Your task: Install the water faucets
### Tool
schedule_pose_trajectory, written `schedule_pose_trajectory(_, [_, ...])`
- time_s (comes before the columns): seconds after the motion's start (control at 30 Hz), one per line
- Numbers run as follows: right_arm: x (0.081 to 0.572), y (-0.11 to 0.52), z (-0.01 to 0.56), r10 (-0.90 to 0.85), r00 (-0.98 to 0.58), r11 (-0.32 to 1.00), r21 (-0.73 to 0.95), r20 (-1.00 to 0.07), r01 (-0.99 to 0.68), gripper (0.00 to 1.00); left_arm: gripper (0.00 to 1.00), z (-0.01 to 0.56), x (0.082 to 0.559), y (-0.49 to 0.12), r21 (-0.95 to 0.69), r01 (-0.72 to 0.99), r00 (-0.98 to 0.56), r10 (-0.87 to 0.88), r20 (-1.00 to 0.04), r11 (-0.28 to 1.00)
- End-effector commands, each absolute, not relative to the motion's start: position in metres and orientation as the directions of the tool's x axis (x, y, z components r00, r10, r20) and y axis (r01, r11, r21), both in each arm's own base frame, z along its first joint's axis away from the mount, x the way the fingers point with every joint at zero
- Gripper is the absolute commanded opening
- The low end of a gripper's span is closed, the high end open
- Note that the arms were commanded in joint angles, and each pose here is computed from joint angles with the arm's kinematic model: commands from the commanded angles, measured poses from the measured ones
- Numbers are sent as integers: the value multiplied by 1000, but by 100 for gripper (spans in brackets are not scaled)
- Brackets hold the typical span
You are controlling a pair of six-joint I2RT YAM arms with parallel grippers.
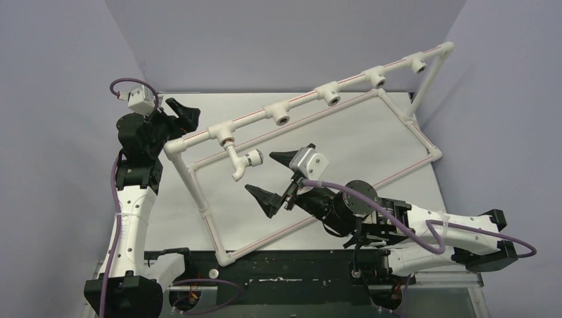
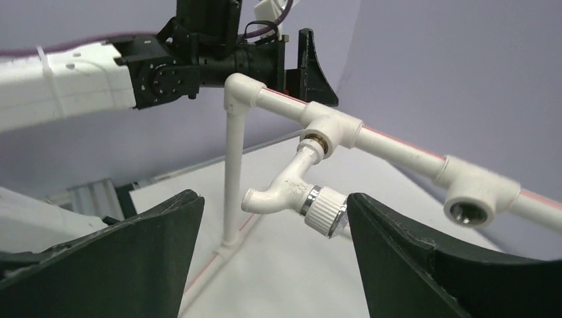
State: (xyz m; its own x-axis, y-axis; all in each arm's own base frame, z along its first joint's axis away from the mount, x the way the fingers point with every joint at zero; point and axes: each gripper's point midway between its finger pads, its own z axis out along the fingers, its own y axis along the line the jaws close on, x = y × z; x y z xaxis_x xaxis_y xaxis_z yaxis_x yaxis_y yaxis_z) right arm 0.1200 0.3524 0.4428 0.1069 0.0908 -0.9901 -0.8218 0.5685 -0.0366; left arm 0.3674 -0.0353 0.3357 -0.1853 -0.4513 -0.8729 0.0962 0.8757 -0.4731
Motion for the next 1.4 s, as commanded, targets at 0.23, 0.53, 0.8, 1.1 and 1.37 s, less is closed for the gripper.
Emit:
schedule_pose_trajectory(0.23, [110,363,442,-273,691,288,-742,-670,-605,86,87,359,367,-35,-454,128,-118,-441,-890,882])
schedule_pose_trajectory(0.53, [127,373,428,-463,820,181,-941,-338,-285,88,87,359,367,-34,-454,126,-120,-441,-890,882])
schedule_pose_trajectory(0.8, [152,386,409,-636,766,83,-995,-98,-58,86,87,359,367,-34,-452,124,-121,-439,-891,883])
schedule_pose_trajectory(1.1, [175,392,403,-721,691,94,-995,-45,33,78,87,358,368,-34,-451,124,-122,-438,-891,884])
schedule_pose_trajectory(1.37, [185,399,402,-730,677,159,-987,-95,32,67,86,359,367,-34,-450,125,-120,-437,-891,884])
